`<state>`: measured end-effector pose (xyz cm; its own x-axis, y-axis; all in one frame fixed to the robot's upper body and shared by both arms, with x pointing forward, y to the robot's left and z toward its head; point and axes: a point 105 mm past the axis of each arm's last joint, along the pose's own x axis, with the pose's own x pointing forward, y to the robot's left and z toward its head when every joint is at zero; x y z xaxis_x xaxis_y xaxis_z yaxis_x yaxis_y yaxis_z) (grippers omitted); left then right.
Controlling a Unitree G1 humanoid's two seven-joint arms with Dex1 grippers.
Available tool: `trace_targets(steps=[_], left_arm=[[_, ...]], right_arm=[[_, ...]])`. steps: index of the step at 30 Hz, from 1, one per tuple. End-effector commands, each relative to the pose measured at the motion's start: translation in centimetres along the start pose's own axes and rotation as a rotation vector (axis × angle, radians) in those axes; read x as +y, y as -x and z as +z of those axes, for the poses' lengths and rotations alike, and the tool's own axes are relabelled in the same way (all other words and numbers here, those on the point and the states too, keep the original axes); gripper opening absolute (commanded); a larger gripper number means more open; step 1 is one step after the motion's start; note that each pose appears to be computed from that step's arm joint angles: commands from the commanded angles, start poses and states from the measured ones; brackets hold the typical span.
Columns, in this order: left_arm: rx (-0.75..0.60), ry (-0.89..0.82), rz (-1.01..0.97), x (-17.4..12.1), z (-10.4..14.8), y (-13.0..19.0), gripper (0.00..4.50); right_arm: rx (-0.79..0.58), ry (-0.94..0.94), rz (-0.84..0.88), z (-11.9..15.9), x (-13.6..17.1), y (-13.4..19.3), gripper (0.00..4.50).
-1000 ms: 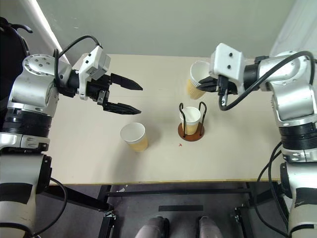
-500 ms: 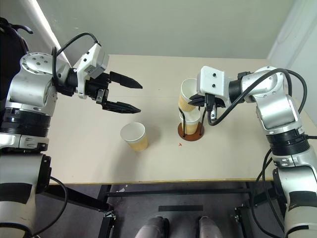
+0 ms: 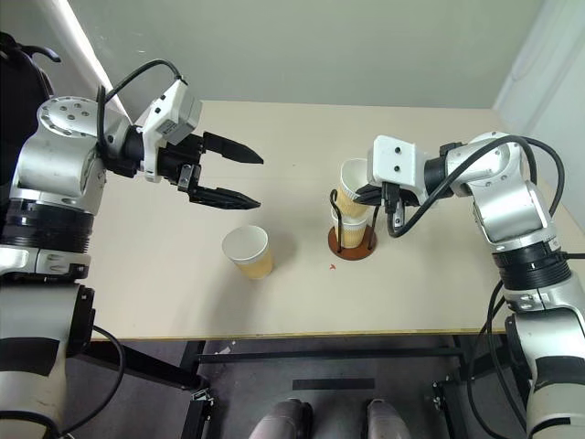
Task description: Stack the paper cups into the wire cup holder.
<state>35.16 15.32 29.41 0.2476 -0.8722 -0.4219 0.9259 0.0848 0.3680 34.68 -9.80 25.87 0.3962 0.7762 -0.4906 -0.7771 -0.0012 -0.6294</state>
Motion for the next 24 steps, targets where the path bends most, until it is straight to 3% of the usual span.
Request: trace_targets(steps=[1,6,16,20,24], left_arm=[[-0.023,-0.049,0.001,-0.1,1.4,0.8,4.50],[-0.024,-0.048,0.002,-0.2,1.4,0.8,4.50],[-0.021,-0.045,0.010,-0.1,1.2,0.7,4.50],[0.026,-0.068,-0.016,-1.0,0.6,1.1,4.50],[0.216,-0.141,-0.058,-2.7,-2.0,1.9,4.50]], right_arm=[[0.015,0.059,0.011,0.5,0.2,0.0,0.04],[0.034,0.066,0.000,0.0,0.1,-0.8,0.04],[-0.129,-0.037,-0.146,2.7,-2.5,-0.3,3.35],[-0.233,-0.137,-0.154,4.1,-2.5,1.8,3.35],[-0.230,-0.154,-0.165,3.8,-2.1,2.9,3.35]])
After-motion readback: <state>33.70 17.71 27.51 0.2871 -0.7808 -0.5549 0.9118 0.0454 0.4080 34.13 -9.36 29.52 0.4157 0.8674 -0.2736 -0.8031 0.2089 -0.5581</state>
